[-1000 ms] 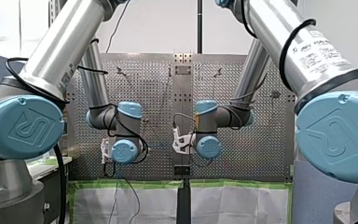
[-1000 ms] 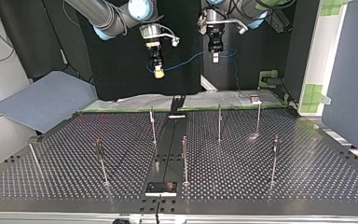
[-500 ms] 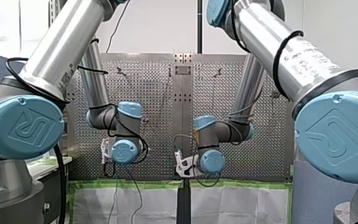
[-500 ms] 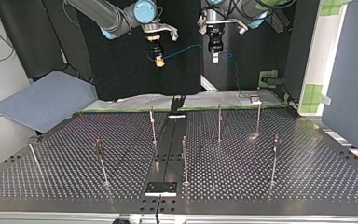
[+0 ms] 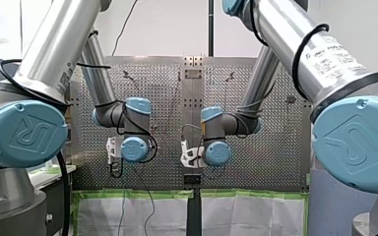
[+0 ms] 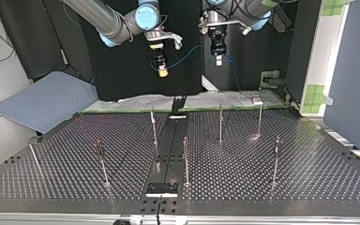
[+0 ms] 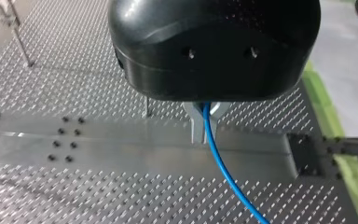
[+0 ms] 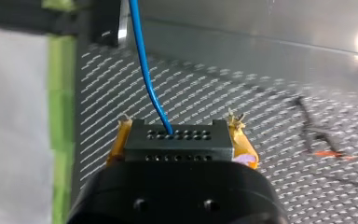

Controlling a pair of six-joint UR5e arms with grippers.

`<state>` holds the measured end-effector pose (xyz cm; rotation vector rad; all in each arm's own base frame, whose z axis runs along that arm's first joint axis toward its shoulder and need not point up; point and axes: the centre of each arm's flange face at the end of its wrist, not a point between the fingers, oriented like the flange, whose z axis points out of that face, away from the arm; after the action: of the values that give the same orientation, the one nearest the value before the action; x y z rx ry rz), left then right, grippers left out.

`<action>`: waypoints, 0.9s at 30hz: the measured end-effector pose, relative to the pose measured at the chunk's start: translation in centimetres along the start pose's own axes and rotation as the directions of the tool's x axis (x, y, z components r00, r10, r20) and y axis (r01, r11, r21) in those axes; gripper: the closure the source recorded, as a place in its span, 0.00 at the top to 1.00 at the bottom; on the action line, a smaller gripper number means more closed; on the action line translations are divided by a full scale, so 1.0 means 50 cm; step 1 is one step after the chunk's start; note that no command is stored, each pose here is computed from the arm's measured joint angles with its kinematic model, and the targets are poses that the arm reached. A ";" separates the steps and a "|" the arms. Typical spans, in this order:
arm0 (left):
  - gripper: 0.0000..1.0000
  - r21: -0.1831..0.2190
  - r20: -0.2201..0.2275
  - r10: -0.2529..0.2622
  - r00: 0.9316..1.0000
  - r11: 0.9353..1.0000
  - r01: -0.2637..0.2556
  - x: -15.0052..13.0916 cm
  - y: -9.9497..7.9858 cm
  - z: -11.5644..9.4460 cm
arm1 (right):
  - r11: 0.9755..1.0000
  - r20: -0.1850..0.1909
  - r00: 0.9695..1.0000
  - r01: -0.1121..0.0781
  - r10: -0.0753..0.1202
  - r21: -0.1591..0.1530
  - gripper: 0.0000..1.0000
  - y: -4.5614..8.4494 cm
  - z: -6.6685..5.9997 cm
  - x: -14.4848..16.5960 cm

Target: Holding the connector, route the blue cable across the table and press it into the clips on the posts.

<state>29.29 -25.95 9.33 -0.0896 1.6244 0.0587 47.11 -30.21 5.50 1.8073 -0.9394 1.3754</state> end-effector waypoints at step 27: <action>0.00 -0.262 0.094 -0.054 0.994 0.962 0.077 -0.207 0.062 0.070 | 0.964 -0.210 0.965 -0.101 0.155 0.245 0.00 -0.062 0.012 0.434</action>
<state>33.04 -22.31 19.41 -0.3434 1.5189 0.2267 54.06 -32.28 26.17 1.7304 -0.8136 1.7966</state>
